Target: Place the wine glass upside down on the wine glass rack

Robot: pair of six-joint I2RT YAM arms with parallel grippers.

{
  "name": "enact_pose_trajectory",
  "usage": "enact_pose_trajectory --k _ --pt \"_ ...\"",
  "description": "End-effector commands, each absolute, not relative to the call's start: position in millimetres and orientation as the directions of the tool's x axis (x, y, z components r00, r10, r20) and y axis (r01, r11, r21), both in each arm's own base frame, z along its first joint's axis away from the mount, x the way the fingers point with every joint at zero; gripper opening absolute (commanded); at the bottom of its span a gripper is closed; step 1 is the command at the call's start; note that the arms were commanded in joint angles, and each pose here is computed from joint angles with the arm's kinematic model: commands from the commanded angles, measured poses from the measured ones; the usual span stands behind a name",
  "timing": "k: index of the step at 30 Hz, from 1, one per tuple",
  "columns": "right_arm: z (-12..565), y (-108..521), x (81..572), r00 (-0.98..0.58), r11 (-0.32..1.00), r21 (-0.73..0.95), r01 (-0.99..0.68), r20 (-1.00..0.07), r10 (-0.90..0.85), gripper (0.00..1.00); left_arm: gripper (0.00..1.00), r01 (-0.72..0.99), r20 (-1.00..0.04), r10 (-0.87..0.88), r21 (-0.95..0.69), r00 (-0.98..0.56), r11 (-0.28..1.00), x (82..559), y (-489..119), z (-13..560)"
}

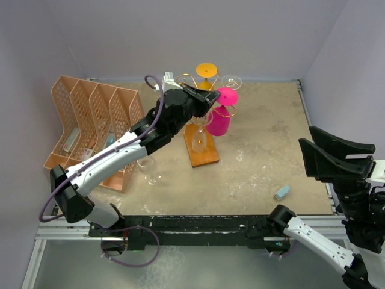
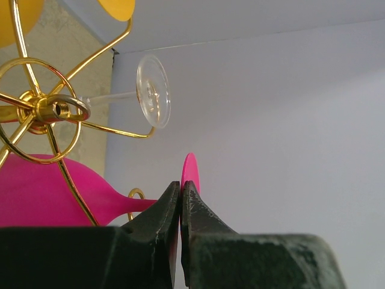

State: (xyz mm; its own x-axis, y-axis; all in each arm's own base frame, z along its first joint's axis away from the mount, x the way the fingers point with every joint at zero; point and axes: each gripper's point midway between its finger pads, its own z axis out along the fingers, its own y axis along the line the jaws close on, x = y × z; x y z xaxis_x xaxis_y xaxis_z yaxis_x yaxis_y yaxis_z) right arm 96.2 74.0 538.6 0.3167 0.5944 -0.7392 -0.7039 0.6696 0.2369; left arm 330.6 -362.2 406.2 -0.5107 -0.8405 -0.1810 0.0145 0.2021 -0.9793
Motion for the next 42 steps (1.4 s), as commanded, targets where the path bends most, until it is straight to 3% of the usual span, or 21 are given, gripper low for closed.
enact_pose_trajectory --k 1,22,28,42 --pt "547 67 92 0.329 0.659 0.256 -0.707 -0.706 0.627 0.55 0.0 0.078 -0.204 -0.816 -0.978 -0.54 0.193 316 -356 427" --pt "540 73 111 0.306 0.675 0.305 -0.672 -0.716 0.627 0.55 0.0 0.151 -0.245 -0.736 -0.969 -0.631 0.193 289 -384 437" --pt "539 73 110 0.299 0.671 0.31 -0.673 -0.715 0.631 0.55 0.0 0.191 -0.336 -0.71 -0.941 -0.618 0.279 299 -396 442" --pt "538 74 111 0.296 0.671 0.311 -0.673 -0.717 0.631 0.55 0.01 0.179 -0.417 -0.746 -0.906 -0.519 0.382 321 -387 438"
